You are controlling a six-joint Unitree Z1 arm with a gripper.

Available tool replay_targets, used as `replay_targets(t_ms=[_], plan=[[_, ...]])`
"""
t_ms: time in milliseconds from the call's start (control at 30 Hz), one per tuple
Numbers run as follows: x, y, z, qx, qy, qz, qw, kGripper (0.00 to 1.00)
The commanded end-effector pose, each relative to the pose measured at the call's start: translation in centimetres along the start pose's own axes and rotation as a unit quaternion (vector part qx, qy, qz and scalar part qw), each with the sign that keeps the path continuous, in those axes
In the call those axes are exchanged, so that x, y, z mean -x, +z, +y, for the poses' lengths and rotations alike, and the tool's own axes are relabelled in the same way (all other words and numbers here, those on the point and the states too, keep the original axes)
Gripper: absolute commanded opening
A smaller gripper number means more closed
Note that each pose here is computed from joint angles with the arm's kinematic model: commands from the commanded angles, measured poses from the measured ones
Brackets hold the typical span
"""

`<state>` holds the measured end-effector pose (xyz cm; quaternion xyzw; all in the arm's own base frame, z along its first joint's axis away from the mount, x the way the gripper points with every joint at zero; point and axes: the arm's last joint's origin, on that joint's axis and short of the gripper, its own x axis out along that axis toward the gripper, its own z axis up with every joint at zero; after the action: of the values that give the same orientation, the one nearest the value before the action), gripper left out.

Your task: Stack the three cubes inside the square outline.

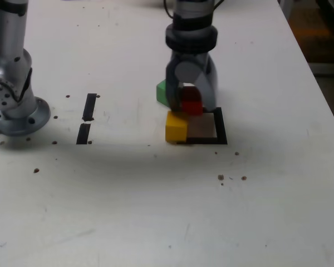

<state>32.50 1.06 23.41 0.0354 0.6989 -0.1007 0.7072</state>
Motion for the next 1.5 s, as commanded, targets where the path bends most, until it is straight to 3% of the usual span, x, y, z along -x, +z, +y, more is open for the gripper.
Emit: replay_targets(t_ms=[0,67,267,433,533,633,833,900,1033,1233,1467], plan=[[0.3,-0.5,-0.9,-0.007,-0.007,-0.005,0.9999,0.15],[0.5,-0.7,-1.8,-0.015,-0.012,-0.01,0.9998,0.15],[1.9,0.0,-4.5,-0.04,-0.014,-0.05,0.9979,0.13],[1.9,-0.9,-5.3,-0.045,-0.033,-0.046,0.9974,0.13],[2.0,-1.0,-5.3,-0.045,-0.031,-0.05,0.9972,0.13],[2.5,-0.5,-5.1,-0.046,-0.009,-0.065,0.9968,0.13],[4.9,1.7,-4.5,-0.048,0.067,-0.111,0.9904,0.13],[5.2,2.2,-4.4,-0.049,0.079,-0.118,0.9887,0.13],[4.2,2.7,-4.0,-0.044,0.075,-0.103,0.9908,0.13],[0.7,2.4,-3.3,-0.019,0.039,-0.06,0.9972,0.13],[-1.8,3.0,-3.2,-0.01,0.013,-0.044,0.9989,0.13]])
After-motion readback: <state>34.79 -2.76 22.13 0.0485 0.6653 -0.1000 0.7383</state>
